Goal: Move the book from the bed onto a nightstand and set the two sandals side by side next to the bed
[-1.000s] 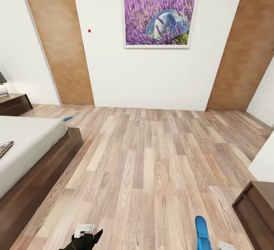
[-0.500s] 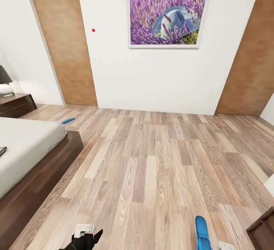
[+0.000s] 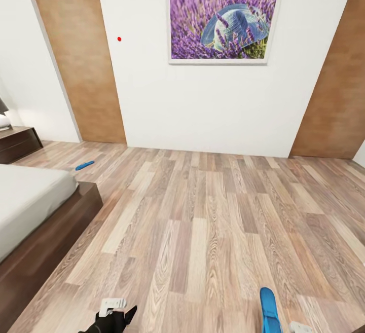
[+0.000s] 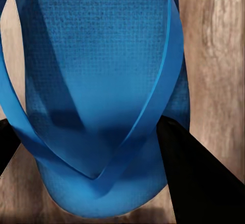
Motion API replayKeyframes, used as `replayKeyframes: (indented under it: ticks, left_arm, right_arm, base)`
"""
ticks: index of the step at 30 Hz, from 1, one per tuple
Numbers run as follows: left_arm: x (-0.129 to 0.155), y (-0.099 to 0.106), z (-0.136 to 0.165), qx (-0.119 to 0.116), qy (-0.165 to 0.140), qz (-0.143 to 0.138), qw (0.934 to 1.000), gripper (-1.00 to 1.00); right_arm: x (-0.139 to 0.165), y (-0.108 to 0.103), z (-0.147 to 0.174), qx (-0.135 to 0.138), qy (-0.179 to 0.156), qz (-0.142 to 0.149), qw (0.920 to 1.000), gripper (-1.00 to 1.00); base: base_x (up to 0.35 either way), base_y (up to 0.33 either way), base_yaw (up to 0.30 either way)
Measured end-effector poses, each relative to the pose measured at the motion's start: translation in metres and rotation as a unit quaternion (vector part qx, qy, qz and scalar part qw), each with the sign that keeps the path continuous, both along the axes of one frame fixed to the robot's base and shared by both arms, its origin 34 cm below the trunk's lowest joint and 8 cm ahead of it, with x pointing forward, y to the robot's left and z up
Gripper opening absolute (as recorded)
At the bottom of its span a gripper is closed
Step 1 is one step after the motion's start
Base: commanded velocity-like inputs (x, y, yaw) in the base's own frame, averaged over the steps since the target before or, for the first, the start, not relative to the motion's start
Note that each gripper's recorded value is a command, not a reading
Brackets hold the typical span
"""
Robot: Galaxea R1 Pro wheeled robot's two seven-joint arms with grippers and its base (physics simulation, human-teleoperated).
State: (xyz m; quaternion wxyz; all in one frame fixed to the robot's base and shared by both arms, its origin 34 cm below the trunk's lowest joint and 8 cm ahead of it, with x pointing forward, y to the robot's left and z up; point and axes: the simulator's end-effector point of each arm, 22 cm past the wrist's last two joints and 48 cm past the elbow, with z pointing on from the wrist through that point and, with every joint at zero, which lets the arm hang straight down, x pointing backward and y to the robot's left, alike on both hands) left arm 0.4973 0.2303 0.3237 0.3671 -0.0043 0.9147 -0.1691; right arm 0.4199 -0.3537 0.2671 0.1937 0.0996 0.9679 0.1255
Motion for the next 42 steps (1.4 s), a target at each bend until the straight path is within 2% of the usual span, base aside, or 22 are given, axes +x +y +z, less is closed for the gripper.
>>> replayKeyframes:
  ticks: [22,29,42]
  left_arm:
    - [0.0000,0.0000,0.0000,0.000,0.000,0.000,1.0000,1.00]
    - [-0.0001,0.0001,0.0000,0.000,0.000,0.000,1.0000,1.00]
    - [0.0001,0.0004,0.0000,0.000,0.000,0.000,1.0000,1.00]
  right_arm:
    - [0.0000,-0.0002,0.0000,0.000,0.000,0.000,1.0000,-1.00]
    - [0.0000,-0.0002,0.0000,0.000,0.000,0.000,1.0000,-1.00]
    - [0.0001,-0.0001,0.0000,0.000,0.000,0.000,1.0000,-1.00]
  base:
    - [0.311,-0.108,0.001]
    - [0.307,-0.098,0.122]
    - [0.171,-0.009,0.014]
